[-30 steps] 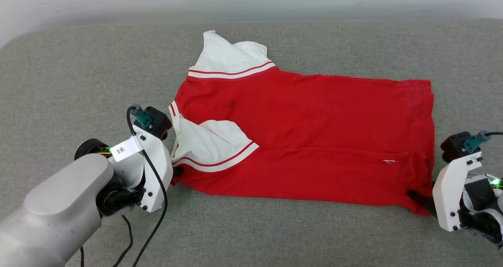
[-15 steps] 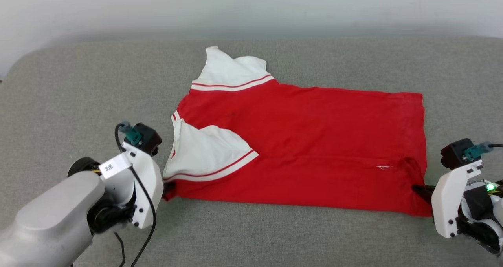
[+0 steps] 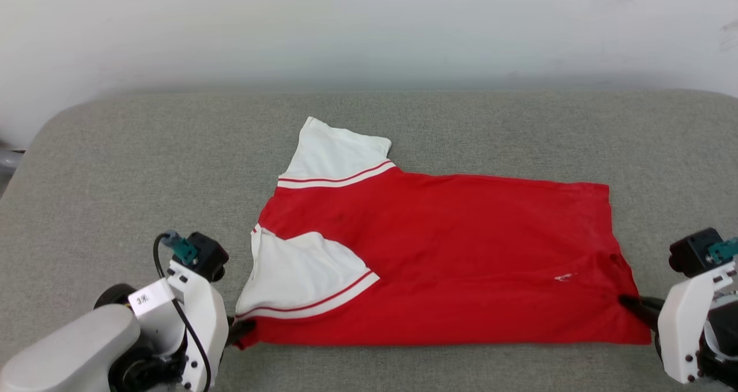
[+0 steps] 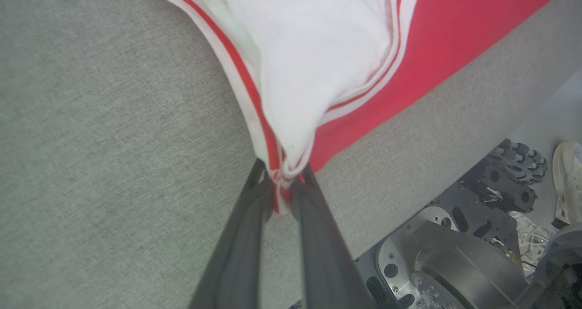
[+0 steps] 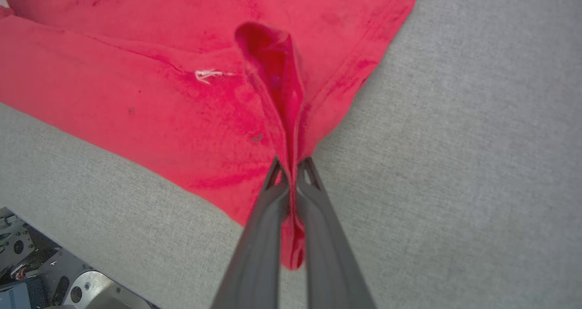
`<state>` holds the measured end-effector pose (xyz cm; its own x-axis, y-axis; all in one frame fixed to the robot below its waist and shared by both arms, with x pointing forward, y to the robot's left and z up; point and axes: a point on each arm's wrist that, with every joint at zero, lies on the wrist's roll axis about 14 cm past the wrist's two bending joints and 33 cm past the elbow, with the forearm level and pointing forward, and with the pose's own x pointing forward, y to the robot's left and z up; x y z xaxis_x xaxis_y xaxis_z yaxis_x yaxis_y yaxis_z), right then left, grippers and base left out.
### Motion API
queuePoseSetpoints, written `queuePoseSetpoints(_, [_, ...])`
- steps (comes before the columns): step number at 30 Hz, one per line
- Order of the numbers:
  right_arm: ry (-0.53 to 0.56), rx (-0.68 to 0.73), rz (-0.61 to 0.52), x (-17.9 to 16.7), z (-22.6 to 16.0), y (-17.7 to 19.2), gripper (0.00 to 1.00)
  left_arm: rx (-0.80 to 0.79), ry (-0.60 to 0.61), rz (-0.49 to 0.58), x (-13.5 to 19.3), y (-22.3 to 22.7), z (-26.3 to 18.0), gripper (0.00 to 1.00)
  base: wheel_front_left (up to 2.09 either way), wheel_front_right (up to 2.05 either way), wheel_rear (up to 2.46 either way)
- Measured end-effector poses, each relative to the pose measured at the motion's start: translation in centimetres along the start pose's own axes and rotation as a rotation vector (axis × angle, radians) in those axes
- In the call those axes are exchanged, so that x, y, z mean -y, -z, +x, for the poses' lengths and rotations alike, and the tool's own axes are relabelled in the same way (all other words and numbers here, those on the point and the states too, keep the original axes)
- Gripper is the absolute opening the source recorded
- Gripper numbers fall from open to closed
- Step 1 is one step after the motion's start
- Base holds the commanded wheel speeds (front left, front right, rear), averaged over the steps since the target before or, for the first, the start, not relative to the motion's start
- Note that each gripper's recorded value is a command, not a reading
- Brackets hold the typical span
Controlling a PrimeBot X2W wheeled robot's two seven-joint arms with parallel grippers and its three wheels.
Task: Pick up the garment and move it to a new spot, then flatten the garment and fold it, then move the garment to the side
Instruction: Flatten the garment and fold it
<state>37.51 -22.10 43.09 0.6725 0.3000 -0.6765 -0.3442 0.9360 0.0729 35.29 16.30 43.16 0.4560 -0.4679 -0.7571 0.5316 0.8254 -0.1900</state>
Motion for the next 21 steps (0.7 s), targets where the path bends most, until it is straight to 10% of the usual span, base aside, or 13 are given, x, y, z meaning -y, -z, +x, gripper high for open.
queuePoseSetpoints(19, [0.038, -0.145, 0.141, 0.5, 1.7, 5.6, 0.00, -0.104, 0.004, -0.133, -0.3, 4.9, 3.1, 0.00, 0.00, 0.00, 0.00])
queuePoseSetpoints(21, [0.038, -0.116, 0.149, 0.3, 1.9, 5.4, 0.28, -0.098, -0.001, -0.136, -0.4, 4.9, 3.1, 0.00, 0.00, 0.00, 0.00])
